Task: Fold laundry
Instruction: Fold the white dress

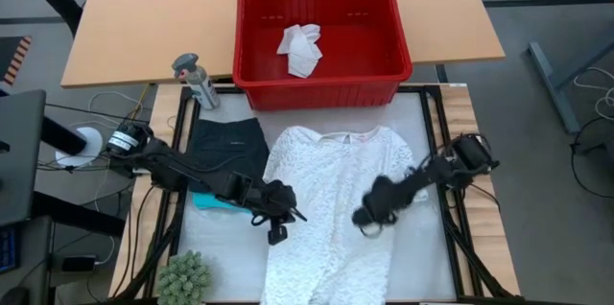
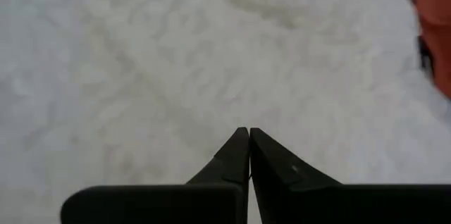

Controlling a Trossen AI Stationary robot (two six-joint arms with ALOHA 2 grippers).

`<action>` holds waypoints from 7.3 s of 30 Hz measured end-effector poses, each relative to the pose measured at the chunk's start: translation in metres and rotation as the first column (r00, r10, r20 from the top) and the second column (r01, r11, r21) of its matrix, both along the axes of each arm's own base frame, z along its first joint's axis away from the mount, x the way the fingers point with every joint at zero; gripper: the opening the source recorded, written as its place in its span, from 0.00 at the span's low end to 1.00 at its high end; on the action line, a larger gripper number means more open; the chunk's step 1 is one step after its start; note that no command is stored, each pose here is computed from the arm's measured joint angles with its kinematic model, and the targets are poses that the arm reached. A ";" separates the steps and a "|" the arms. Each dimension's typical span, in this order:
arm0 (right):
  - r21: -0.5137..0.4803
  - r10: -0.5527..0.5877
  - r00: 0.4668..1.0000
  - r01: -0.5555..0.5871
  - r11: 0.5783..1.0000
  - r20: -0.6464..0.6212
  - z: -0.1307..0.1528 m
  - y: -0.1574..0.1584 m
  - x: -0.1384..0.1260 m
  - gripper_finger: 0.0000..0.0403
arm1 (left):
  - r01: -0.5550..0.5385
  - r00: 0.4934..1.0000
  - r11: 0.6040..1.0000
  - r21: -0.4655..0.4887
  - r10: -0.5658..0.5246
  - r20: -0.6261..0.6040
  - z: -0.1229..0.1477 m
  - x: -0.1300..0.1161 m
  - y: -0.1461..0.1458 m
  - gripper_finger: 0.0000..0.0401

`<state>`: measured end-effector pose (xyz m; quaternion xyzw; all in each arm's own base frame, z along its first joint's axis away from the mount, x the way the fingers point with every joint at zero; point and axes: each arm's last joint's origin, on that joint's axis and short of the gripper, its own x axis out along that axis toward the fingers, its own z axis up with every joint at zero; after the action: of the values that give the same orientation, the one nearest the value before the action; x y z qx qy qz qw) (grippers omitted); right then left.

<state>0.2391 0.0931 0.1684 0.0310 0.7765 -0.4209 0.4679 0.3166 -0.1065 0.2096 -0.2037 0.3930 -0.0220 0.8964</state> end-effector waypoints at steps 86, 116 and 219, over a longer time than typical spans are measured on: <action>0.132 0.097 0.347 -0.579 0.804 0.933 0.030 0.104 0.143 0.09 | -0.059 0.998 0.994 0.096 0.057 0.017 0.053 -0.053 0.004 0.00; 0.332 0.010 0.816 -0.246 0.911 0.579 -0.010 0.145 0.134 0.07 | -0.151 0.988 0.980 0.130 0.149 0.027 0.052 -0.054 0.006 0.00; 0.101 -0.483 0.680 0.521 0.848 0.551 0.024 0.121 -0.001 0.25 | 0.368 0.724 0.855 0.366 -0.016 -0.690 0.048 -0.141 -0.125 0.00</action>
<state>0.2385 0.2136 0.1929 0.3487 0.5530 -0.5298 0.5403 0.1760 -0.2317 0.2577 0.0737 0.6978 0.0539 0.7104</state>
